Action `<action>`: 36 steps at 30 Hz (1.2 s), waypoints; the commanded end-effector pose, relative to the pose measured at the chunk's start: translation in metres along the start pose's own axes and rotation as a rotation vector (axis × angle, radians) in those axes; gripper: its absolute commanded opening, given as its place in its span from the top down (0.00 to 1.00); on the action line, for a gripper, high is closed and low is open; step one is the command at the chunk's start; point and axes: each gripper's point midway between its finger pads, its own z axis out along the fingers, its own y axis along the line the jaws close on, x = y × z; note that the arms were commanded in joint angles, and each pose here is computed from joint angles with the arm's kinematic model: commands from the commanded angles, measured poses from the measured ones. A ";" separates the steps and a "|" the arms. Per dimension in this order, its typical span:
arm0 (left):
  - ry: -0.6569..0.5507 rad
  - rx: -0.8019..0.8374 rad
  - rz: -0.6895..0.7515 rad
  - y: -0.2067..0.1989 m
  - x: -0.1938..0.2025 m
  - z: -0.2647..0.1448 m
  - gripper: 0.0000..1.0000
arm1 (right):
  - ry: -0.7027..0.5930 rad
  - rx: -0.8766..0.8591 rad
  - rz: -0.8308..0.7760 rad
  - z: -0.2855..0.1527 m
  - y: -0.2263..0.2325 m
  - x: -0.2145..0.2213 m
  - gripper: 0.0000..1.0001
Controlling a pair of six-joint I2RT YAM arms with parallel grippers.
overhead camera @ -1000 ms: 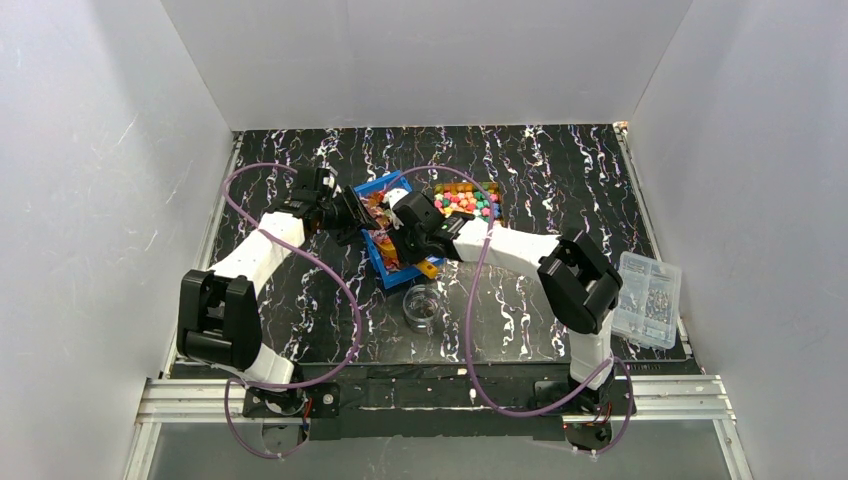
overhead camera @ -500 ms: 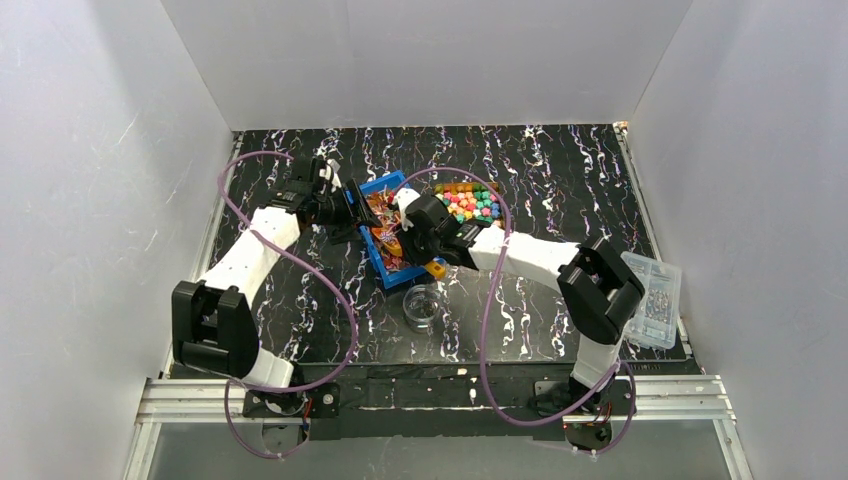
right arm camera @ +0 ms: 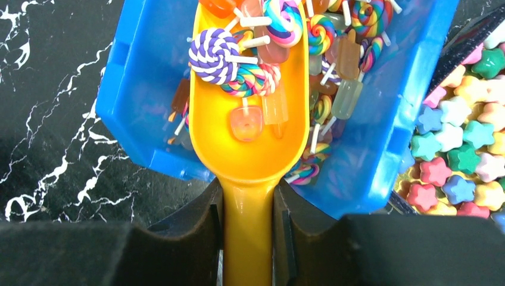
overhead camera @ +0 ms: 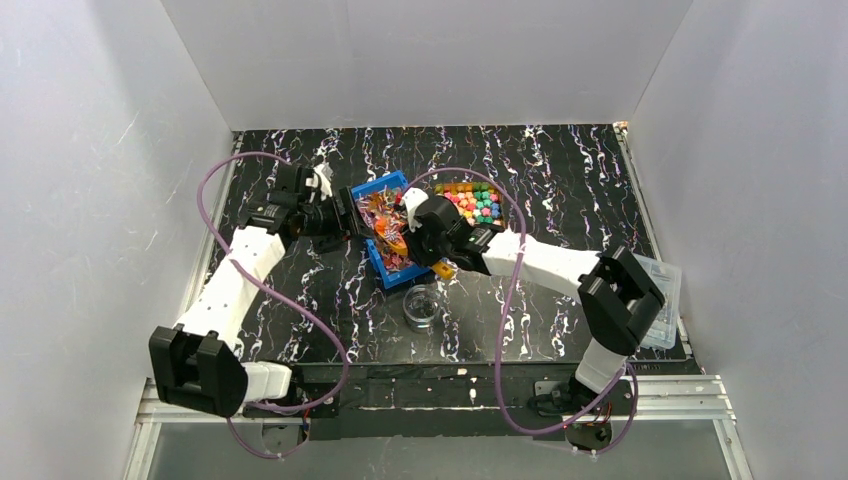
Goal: Pack the candies
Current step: Scoop the fake candies from the storage box.
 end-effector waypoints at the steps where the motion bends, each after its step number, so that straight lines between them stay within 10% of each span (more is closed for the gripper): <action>1: 0.037 -0.014 0.032 0.009 0.025 -0.012 0.31 | -0.127 -0.014 -0.029 -0.023 0.000 -0.031 0.99; 36: 0.066 0.121 0.170 0.017 0.095 -0.044 0.32 | -0.195 -0.025 -0.174 -0.131 0.022 -0.004 0.99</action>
